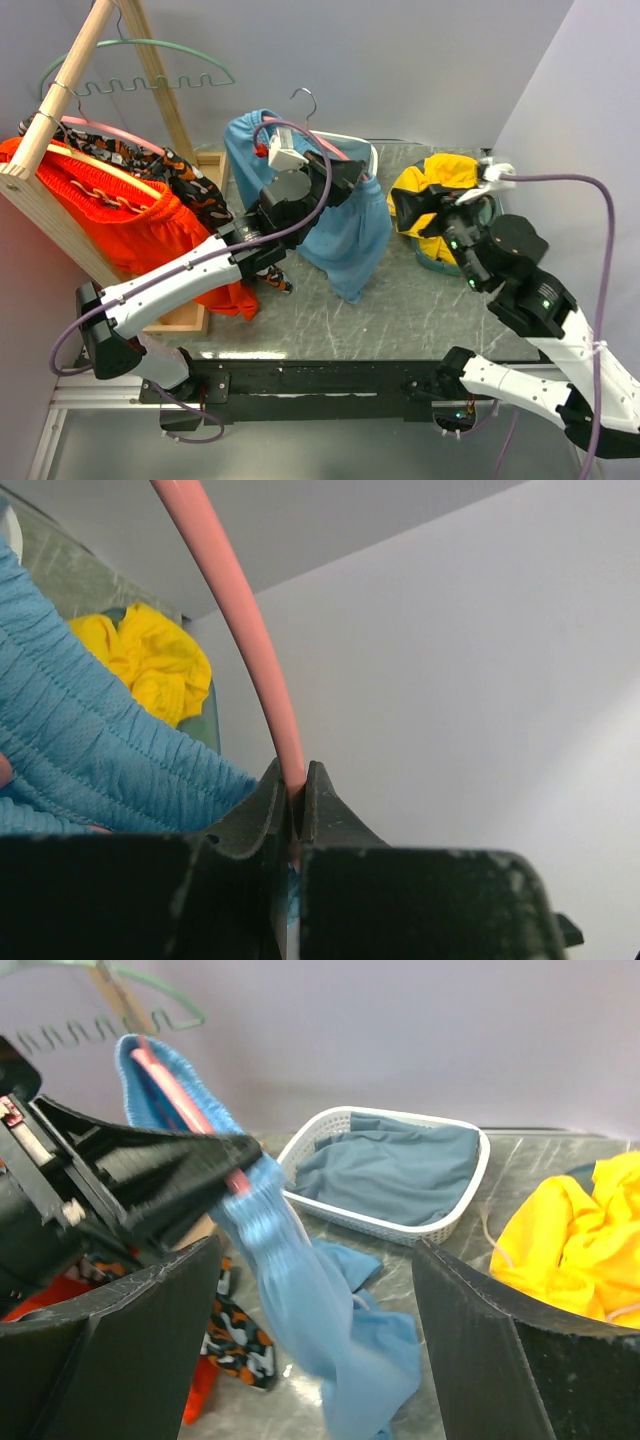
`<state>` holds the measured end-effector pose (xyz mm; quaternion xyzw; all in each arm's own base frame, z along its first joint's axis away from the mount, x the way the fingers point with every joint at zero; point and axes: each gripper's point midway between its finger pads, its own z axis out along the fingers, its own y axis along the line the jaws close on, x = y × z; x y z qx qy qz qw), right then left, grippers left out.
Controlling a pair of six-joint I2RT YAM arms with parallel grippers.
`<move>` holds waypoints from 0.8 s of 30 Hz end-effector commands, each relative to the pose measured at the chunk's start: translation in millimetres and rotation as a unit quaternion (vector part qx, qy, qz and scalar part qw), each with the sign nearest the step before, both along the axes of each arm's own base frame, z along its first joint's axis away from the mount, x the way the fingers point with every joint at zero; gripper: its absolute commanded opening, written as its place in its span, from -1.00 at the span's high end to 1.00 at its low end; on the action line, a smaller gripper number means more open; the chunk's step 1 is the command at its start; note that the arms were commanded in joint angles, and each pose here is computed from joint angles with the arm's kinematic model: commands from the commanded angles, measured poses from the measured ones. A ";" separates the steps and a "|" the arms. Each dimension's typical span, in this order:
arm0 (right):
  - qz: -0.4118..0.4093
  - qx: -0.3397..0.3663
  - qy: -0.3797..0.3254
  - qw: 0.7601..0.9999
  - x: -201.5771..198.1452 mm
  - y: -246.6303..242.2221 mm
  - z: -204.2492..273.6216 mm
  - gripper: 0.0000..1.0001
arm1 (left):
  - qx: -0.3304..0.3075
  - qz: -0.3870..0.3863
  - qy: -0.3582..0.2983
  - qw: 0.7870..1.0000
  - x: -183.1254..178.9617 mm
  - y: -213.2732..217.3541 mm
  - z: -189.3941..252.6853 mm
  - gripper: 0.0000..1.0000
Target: Place the shorts on the hanger
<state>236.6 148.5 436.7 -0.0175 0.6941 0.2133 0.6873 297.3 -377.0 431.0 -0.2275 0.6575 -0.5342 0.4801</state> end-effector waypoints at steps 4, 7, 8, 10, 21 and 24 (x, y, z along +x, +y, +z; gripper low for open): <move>-0.025 0.067 0.007 0.997 -19.0 -28.1 12.4 -0.71 | -0.019 0.071 -0.066 0.995 19.7 34.7 80.0 0.98; -0.021 0.071 0.006 0.997 -22.6 -30.1 14.5 -0.72 | -0.018 0.091 -0.062 0.994 29.4 48.0 85.6 0.98; -0.021 0.072 0.005 0.997 -23.1 -31.2 15.4 -0.72 | -0.016 0.096 -0.059 0.994 33.0 51.6 84.6 0.98; -0.021 0.069 0.008 0.997 -23.3 -30.8 15.0 -0.72 | -0.023 0.112 -0.055 0.992 39.3 64.6 89.4 0.98; -0.020 0.061 0.010 0.998 -19.7 -26.5 15.9 -0.72 | -0.010 0.188 -0.065 0.980 66.5 116.9 113.1 0.98; -0.016 0.058 0.011 0.998 -18.0 -23.3 15.2 -0.72 | -0.016 0.204 -0.071 0.976 72.2 135.3 120.8 0.98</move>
